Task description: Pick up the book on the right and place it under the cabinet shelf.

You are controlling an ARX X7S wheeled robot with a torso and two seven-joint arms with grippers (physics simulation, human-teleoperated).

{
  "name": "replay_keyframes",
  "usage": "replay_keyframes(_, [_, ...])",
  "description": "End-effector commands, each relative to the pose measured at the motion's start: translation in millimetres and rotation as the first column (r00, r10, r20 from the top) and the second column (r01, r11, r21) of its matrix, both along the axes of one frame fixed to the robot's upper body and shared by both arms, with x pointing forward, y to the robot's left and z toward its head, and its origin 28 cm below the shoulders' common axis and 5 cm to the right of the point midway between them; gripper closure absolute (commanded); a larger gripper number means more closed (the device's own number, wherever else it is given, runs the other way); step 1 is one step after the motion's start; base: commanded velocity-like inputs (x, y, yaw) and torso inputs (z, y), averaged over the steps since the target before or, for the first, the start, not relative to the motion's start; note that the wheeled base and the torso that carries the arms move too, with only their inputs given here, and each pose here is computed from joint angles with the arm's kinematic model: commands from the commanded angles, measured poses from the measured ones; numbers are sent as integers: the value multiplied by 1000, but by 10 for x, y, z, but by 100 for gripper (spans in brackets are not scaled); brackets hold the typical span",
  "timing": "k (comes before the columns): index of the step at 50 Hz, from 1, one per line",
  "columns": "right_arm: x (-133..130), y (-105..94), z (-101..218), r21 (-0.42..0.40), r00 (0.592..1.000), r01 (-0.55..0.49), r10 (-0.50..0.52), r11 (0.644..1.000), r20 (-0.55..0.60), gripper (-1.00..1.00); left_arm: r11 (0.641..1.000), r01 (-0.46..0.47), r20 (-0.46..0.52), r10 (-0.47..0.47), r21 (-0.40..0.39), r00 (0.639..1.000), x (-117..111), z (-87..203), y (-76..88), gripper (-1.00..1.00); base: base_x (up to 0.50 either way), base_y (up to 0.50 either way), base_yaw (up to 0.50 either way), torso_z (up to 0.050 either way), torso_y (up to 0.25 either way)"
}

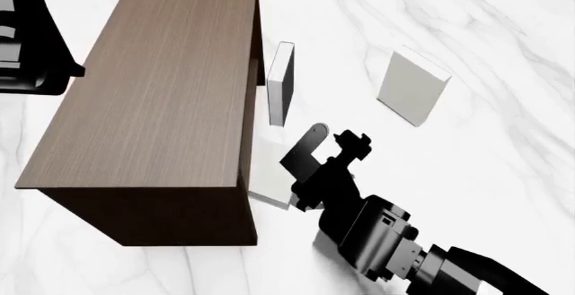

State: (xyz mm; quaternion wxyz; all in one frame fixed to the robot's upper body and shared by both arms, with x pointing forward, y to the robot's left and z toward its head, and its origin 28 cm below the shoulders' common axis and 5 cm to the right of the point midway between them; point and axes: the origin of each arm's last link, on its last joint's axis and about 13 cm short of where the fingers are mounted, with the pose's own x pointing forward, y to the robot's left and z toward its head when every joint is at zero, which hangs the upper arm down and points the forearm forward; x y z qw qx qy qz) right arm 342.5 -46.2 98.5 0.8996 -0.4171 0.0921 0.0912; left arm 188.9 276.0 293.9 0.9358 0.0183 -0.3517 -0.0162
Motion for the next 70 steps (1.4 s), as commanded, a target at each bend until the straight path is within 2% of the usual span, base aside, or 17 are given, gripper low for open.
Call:
replay_keyframes(1, [-111, 159, -151, 70, 980, -114, 123, 991, -154, -100, 1000, 3, 4, -3, -1, 1000, 2, 2, 0, -100, 0, 0, 0, 0, 0])
replay_keyframes(33, [-37, 257, -141, 107, 968, -217, 228, 970, -101, -100, 1000, 5, 8, -5, 10, 1000, -12, 9, 13, -100, 0, 0, 0, -1, -2])
replay_keyframes(47, [65, 238, -77, 138, 975, -208, 217, 968, -54, -100, 1000, 1, 12, -1, 15, 1000, -37, 23, 39, -100, 0, 0, 0, 0, -1])
replay_keyframes(51, [127, 206, -51, 174, 985, -145, 159, 974, -66, -100, 1000, -1, 13, 0, 15, 1000, -42, 19, 48, -100, 0, 0, 0, 0, 0])
replay_keyframes(56, [183, 204, -66, 169, 987, -115, 133, 979, -96, -100, 1000, -1, 12, 1, 16, 1000, -41, 15, 46, -100, 0, 0, 0, -2, -2])
replay_keyframes(70, [227, 317, -98, 133, 979, -153, 169, 979, -112, -100, 1000, -2, 11, 2, 21, 1000, -45, 4, 51, -100, 0, 0, 0, -1, -3])
